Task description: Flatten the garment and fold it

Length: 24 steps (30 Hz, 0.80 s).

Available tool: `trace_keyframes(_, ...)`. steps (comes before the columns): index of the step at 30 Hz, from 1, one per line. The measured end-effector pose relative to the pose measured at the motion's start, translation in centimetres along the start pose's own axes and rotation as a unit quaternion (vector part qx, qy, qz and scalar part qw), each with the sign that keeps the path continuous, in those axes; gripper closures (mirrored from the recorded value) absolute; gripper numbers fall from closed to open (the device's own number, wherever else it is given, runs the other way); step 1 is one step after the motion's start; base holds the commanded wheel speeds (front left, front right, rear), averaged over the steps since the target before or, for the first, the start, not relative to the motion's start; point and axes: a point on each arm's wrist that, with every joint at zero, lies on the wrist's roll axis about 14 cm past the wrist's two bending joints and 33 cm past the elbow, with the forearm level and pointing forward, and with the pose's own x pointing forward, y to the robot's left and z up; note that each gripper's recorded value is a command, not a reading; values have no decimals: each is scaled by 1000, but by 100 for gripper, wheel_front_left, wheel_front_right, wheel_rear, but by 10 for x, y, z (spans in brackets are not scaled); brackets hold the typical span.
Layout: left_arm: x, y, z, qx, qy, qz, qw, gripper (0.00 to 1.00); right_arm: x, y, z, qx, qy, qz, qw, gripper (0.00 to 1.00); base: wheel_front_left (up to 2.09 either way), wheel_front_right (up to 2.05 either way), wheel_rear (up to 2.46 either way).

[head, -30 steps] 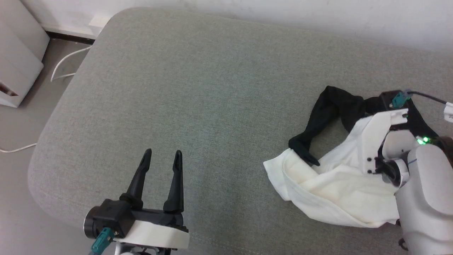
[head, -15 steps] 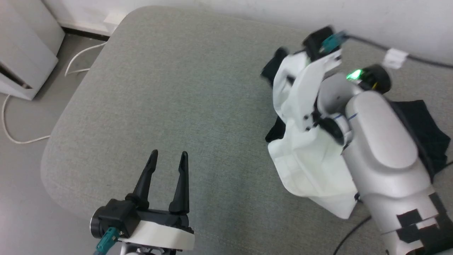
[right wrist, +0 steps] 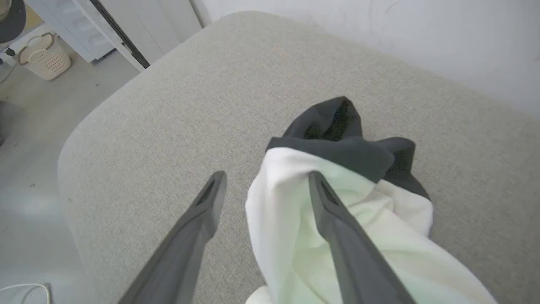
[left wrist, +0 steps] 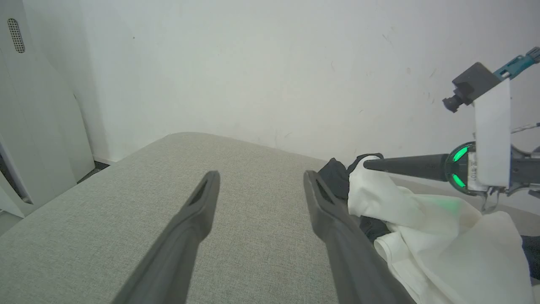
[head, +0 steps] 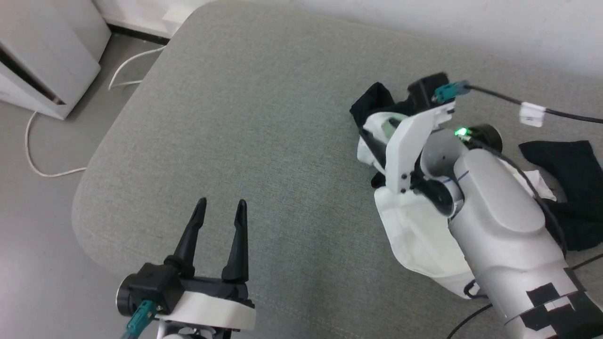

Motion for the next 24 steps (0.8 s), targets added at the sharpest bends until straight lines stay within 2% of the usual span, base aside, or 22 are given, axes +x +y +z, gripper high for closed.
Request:
trace_keyframes(3,-2,-2,0,4,-1,-5,1000,0,-13,-5,34,17,-70,-5,997,0,0,0,0)
trace_keyframes(6,-2,-8,3,2,-8,-16,1000,0,-40,-28,61,27,-138,-35,989,0,0,0,0)
trace_keyframes(9,3,-16,12,-3,-24,-32,999,0,-82,-65,72,24,-201,-91,975,0,0,0,0)
trace_keyframes(11,6,-22,19,-6,-36,-42,998,0,-116,-90,71,19,-243,-139,960,0,0,0,0)
trace_keyframes(14,10,-30,27,-5,-51,-58,997,0,-172,-118,56,17,-291,-215,932,0,0,0,0)
trace_keyframes(18,16,-39,36,1,-68,-75,995,0,-240,-134,33,-3,-339,-300,892,0,0,0,0)
trace_keyframes(20,19,-43,39,4,-74,-83,994,0,-266,-137,16,-18,-347,-333,877,0,0,0,0)
trace_keyframes(22,19,-48,37,8,-72,-92,993,0,-286,-143,-7,-6,-353,-357,865,0,0,0,0)
trace_keyframes(24,20,-52,35,7,-70,-100,993,0,-300,-144,-31,-4,-350,-376,858,0,0,0,0)
